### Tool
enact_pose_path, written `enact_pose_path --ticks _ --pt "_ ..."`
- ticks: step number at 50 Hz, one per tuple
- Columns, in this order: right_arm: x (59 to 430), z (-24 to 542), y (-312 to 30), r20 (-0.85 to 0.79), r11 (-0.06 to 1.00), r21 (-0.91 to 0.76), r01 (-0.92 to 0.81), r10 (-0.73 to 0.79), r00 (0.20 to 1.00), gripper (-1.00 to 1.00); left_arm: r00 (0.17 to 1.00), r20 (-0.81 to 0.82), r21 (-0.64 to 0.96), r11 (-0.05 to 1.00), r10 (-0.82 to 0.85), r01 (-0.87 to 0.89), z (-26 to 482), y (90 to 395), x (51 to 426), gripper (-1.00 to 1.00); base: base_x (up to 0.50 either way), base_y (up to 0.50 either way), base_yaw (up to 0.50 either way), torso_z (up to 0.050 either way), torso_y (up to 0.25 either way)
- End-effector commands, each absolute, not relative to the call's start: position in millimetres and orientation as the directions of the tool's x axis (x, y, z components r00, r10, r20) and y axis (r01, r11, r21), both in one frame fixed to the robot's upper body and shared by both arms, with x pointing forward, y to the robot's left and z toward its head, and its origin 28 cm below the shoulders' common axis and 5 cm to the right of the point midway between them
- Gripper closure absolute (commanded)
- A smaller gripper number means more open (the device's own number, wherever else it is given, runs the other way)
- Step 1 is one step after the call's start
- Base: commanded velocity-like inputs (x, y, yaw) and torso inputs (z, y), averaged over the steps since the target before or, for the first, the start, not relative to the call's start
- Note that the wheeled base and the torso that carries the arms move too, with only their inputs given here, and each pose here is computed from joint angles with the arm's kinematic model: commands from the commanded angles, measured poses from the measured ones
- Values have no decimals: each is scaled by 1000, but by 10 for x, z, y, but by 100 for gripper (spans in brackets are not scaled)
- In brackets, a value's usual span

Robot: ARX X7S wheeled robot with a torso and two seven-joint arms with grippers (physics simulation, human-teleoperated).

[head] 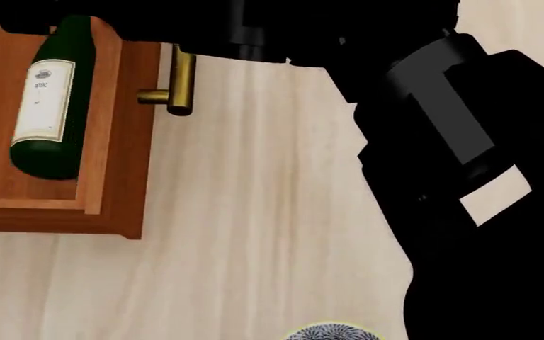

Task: Put the wine bottle in the bottom drawer of the cabinet.

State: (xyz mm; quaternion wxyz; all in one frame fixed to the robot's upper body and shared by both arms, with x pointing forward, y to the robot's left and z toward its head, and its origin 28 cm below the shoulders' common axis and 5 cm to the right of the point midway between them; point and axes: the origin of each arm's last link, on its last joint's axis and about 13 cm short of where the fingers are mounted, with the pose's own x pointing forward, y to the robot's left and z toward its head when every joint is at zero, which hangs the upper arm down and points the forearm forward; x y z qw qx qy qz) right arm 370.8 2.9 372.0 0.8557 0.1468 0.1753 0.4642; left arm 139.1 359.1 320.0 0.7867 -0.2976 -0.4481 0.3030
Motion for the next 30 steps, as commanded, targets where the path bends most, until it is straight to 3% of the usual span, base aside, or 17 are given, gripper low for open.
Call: enact_pose_path --ticks 1,8,17,30 --pt "3926 2864 -114 -547 875 17 -484 413 728 -100 416 524 -737 641 743 -217 3195 3591 1397 -100 12 6 9 0 -15" --pt "3920 3148 -103 -474 873 -11 -488 426 771 -100 419 523 -734 642 742 -221 3194 3591 1399 -100 4 6 9 0 -15" --pt "3801 3997 -133 -248 872 -77 -483 453 856 -100 419 523 -731 643 742 -228 3201 3588 1402 -100 6 6 7 0 -11" --pt "3364 4938 -153 -34 858 -163 -488 489 872 -100 423 521 -723 647 741 -243 3192 3588 1420 -100 0 0 0 0 0"
